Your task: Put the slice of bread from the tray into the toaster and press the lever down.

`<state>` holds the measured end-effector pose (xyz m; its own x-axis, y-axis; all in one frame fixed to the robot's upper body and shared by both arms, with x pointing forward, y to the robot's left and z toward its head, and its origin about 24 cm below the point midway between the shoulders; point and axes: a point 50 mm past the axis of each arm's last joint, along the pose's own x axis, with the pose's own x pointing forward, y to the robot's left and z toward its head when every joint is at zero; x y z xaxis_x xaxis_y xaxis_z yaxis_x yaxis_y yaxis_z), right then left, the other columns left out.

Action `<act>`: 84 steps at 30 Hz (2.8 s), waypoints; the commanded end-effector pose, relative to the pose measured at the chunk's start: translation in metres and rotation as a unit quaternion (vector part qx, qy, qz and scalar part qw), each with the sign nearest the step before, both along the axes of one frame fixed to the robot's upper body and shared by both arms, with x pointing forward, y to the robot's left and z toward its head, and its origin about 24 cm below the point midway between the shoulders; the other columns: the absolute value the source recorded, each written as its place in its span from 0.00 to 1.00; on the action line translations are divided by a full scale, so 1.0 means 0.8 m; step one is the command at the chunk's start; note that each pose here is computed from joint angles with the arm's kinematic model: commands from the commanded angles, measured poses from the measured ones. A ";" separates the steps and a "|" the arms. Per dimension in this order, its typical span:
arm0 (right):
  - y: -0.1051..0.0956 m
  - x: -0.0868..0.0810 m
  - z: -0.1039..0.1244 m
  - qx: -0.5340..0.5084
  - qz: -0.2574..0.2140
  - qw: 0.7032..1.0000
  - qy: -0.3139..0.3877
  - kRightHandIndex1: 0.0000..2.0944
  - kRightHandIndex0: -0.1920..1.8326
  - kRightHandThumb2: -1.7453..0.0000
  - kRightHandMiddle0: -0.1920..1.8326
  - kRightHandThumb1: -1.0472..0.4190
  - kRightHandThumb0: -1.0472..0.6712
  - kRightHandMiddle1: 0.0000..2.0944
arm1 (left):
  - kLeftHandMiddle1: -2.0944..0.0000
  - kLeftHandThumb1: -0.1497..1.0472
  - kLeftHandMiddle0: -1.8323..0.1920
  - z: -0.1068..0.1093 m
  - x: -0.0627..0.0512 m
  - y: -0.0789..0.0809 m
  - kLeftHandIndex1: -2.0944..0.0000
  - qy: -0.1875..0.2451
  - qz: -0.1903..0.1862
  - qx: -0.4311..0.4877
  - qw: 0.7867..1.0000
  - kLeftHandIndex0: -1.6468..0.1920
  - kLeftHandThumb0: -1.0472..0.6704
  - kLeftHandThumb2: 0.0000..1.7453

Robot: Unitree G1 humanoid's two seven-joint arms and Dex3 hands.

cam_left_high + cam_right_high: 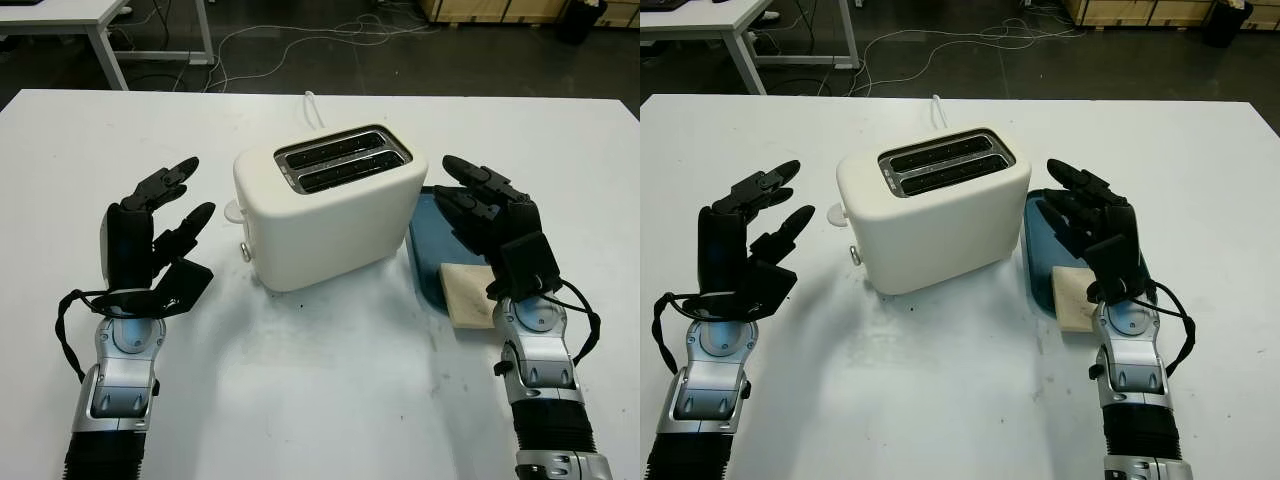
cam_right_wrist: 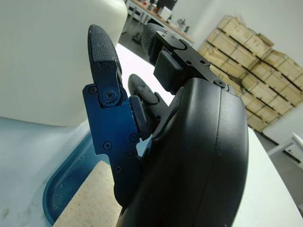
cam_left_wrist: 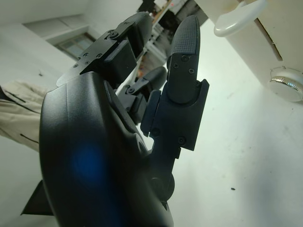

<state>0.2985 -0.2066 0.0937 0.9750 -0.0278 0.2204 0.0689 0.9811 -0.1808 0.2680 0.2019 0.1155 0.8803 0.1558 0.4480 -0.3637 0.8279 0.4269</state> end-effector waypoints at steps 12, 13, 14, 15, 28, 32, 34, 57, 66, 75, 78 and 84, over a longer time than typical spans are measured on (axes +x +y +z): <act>-0.003 -0.005 0.008 -0.013 0.020 1.000 -0.016 0.00 0.47 0.93 0.43 0.09 0.28 0.00 | 0.71 0.89 0.61 0.003 -0.001 0.001 1.00 -0.005 -0.007 -0.001 1.000 0.48 0.31 0.15; -0.005 -0.008 0.009 -0.022 0.024 0.999 -0.018 0.00 0.47 0.93 0.43 0.09 0.28 0.00 | 0.71 0.89 0.62 0.003 -0.001 0.001 1.00 -0.006 -0.007 -0.001 1.000 0.49 0.31 0.15; -0.008 -0.012 0.011 -0.040 0.026 0.999 -0.018 0.00 0.46 0.94 0.42 0.09 0.28 0.00 | 0.71 0.89 0.62 0.003 -0.001 0.001 1.00 -0.006 -0.006 -0.001 1.000 0.49 0.31 0.15; -0.012 -0.018 0.013 -0.065 0.027 0.997 -0.018 0.00 0.46 0.94 0.42 0.09 0.28 0.00 | 0.71 0.89 0.62 0.003 -0.001 0.002 1.00 -0.005 -0.006 -0.001 1.000 0.49 0.31 0.15; -0.037 -0.108 0.007 -0.417 0.089 0.904 0.016 0.00 0.30 0.99 0.29 0.09 0.23 0.00 | 0.70 0.89 0.62 0.002 0.000 0.003 1.00 -0.007 -0.004 0.002 1.000 0.49 0.31 0.15; -0.037 -0.113 0.008 -0.525 0.119 0.840 0.066 0.00 0.16 0.97 0.16 0.09 0.17 0.00 | 0.70 0.89 0.62 0.002 -0.001 0.004 1.00 -0.007 -0.002 0.001 1.000 0.49 0.31 0.15; -0.038 -0.116 0.009 -0.554 0.125 0.819 0.080 0.00 0.11 0.98 0.12 0.10 0.16 0.00 | 0.69 0.89 0.62 0.002 -0.001 0.005 1.00 -0.008 0.001 0.000 1.000 0.49 0.31 0.15; -0.051 -0.113 -0.060 -0.651 0.037 0.756 0.058 0.01 0.11 0.98 0.13 0.09 0.29 0.02 | 0.68 0.89 0.62 0.001 -0.003 0.004 1.00 -0.010 -0.002 -0.001 1.000 0.48 0.32 0.14; -0.058 -0.110 -0.070 -0.664 0.032 0.745 0.055 0.02 0.11 0.97 0.15 0.09 0.31 0.02 | 0.68 0.89 0.63 0.004 -0.003 0.004 1.00 -0.013 -0.001 0.000 1.000 0.48 0.31 0.15; -0.053 -0.111 -0.065 -0.722 0.012 0.692 0.008 0.77 0.26 0.88 0.19 0.09 0.45 0.57 | 0.68 0.89 0.63 0.006 -0.004 0.005 1.00 -0.019 -0.001 -0.001 1.000 0.48 0.31 0.14; -0.052 -0.112 -0.063 -0.724 0.012 0.690 0.003 0.83 0.62 0.80 0.23 0.09 0.38 0.80 | 0.68 0.89 0.63 0.005 -0.004 0.005 1.00 -0.019 0.000 0.002 1.000 0.48 0.31 0.14; -0.049 -0.112 -0.058 -0.715 0.006 0.698 -0.027 0.83 0.86 0.71 0.29 0.09 0.34 0.83 | 0.68 0.89 0.63 0.005 -0.003 0.004 1.00 -0.018 0.000 0.001 1.000 0.48 0.31 0.14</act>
